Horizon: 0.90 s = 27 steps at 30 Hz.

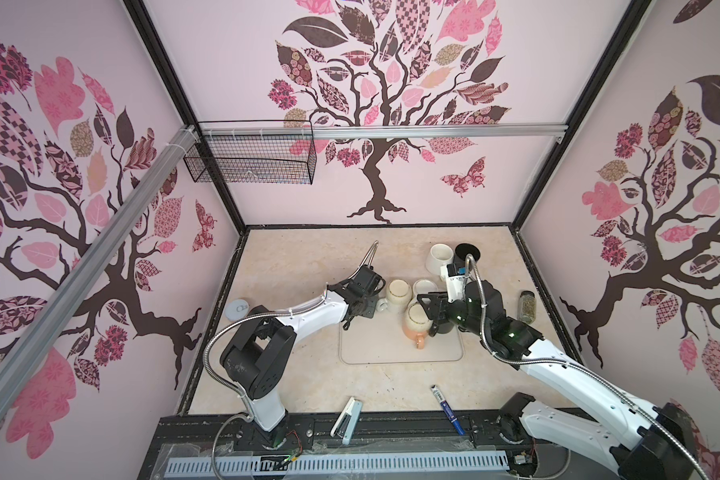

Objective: Turn the mug right side up
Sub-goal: 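Lift the grey mug with left gripper, then tilt the grey mug opening toward right gripper while right gripper reaches toward it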

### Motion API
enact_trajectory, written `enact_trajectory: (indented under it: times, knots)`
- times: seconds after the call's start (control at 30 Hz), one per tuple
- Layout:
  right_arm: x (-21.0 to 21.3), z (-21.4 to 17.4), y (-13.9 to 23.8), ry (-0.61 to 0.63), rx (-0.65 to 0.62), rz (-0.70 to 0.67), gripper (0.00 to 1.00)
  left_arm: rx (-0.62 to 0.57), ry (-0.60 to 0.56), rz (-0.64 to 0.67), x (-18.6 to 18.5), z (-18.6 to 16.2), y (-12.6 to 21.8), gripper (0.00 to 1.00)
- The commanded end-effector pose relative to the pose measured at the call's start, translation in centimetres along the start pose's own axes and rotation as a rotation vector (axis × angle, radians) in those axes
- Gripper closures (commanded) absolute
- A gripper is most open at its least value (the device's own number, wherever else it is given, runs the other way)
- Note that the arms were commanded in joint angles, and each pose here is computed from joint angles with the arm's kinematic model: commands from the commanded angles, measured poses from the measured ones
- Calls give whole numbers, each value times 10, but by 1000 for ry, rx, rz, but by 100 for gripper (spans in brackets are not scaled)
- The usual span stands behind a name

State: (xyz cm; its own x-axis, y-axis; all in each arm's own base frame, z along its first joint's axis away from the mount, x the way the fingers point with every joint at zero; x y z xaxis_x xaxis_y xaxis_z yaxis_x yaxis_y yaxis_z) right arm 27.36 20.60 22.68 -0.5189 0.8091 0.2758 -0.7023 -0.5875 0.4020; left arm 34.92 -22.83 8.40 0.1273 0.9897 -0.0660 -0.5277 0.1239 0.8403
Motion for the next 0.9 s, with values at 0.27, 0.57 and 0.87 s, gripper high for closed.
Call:
enact_trajectory:
  times: [0.27, 0.57, 0.87]
  knots:
    - [12, -1, 0, -46, -6, 80, 55, -136, 35, 70, 17, 41, 14, 100]
    - [41, 6, 10, -140, -61, 263, 56, -263, 81, -38, 11, 65, 76, 100]
    - [72, 17, 21, -330, -161, 539, 50, -396, 154, -292, -6, 87, 169, 100]
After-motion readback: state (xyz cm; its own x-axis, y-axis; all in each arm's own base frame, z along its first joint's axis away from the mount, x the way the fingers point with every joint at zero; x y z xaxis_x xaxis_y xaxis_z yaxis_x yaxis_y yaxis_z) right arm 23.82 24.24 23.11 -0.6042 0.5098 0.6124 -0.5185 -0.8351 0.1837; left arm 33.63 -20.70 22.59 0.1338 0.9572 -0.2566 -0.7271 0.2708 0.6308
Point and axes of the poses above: each gripper's point midway between its finger pads, its own y axis back along the fingers, its own x axis along the line the jaws close on, z = x × y, the point moved 1 cm from there along y, back along the fingers, and after that the axes turned 12 degrees about y, right-handed, at the moved point
